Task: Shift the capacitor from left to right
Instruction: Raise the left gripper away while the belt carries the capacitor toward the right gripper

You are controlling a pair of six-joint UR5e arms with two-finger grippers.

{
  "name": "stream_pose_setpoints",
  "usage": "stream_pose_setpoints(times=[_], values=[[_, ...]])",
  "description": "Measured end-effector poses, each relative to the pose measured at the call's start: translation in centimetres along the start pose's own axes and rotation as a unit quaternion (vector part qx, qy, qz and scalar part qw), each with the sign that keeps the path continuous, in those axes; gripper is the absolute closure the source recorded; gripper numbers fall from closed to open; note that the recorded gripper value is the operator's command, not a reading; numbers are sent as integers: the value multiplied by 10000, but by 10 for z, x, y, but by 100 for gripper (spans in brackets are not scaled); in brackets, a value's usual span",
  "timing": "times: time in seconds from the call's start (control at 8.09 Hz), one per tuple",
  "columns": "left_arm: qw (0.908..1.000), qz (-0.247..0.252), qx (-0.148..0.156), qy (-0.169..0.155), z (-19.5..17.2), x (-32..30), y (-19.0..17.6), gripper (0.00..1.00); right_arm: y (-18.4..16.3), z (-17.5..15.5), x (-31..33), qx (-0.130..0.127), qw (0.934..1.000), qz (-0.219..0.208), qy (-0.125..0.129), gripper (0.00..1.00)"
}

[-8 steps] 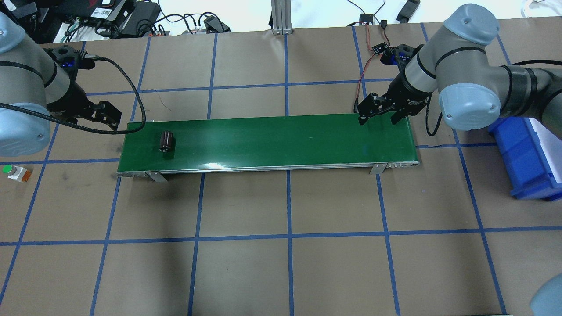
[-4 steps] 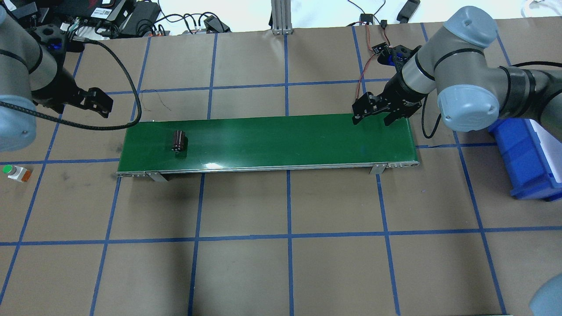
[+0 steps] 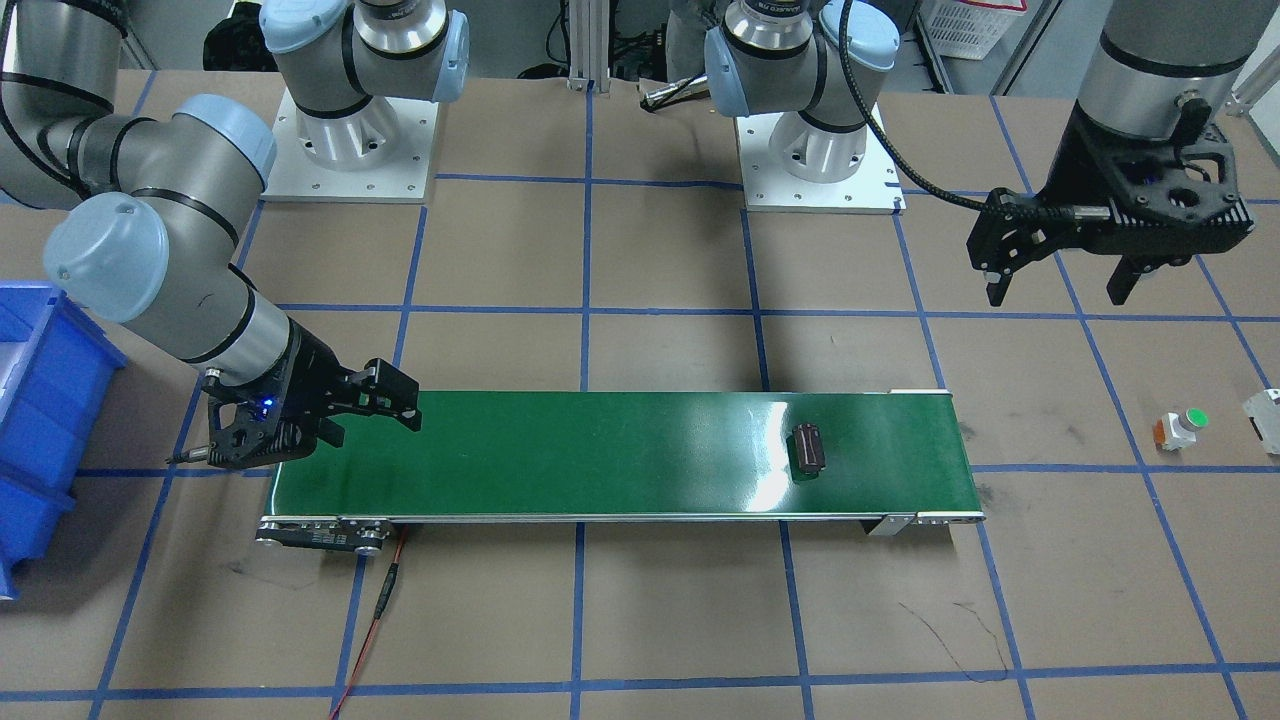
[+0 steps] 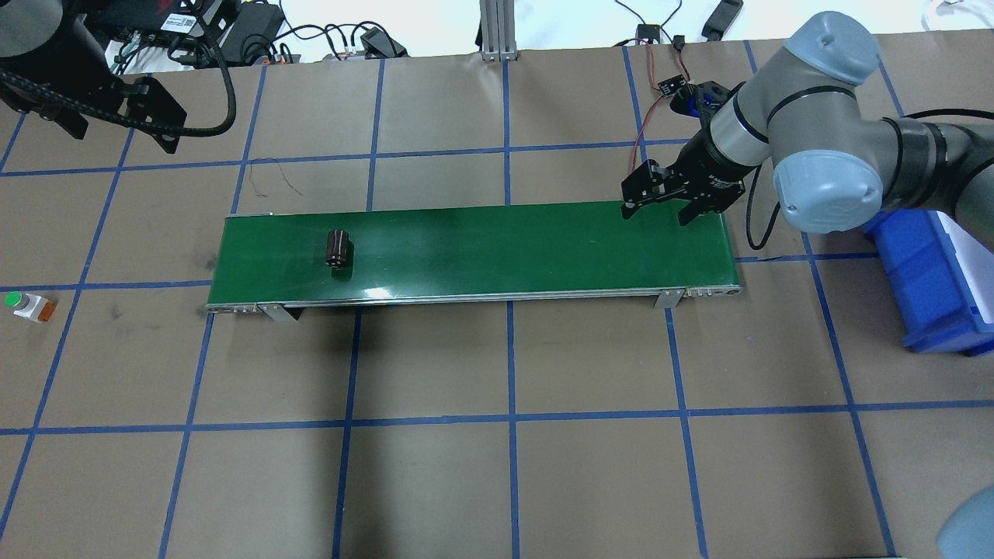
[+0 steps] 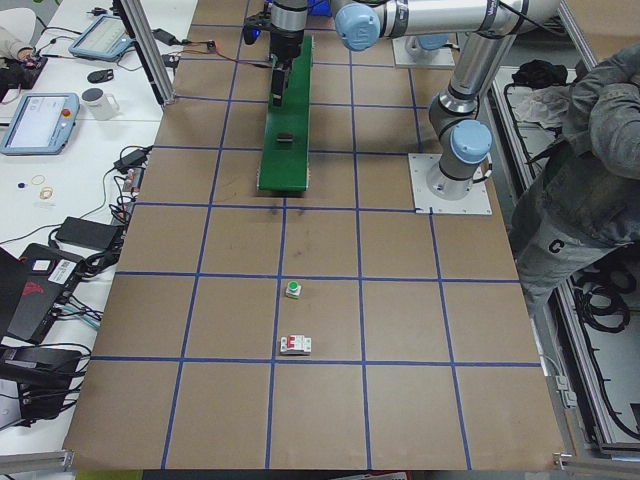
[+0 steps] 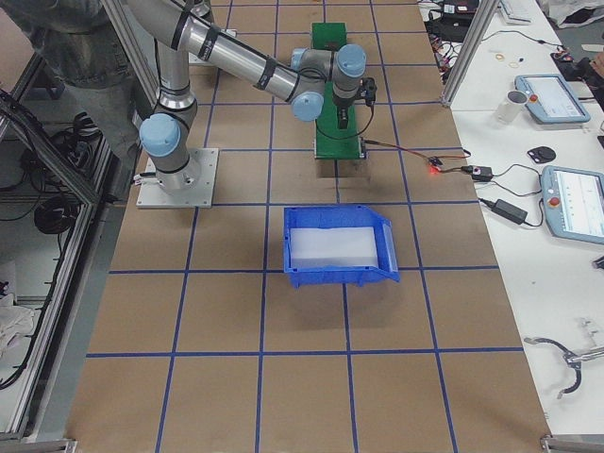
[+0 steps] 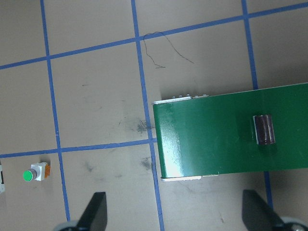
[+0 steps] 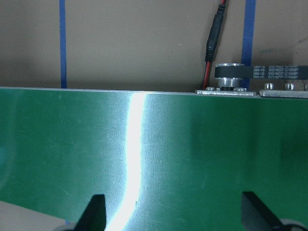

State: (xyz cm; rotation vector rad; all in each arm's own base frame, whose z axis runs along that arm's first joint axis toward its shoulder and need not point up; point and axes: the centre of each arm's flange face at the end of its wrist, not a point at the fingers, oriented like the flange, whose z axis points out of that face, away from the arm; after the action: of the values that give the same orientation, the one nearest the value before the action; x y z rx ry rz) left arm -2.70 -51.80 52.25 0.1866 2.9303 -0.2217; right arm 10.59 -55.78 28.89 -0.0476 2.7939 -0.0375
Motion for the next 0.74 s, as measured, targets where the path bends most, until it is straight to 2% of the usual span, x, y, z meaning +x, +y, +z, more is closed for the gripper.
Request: stream_pose_setpoints(times=[0.25, 0.74], values=[[9996, 262, -102, 73, -12, 29, -2, 0, 0, 3, 2, -48, 10000, 79, 38, 0], [9967, 471, -416, 504, 17, 60, -3, 0, -1, 5, 4, -76, 9999, 128, 56, 0]])
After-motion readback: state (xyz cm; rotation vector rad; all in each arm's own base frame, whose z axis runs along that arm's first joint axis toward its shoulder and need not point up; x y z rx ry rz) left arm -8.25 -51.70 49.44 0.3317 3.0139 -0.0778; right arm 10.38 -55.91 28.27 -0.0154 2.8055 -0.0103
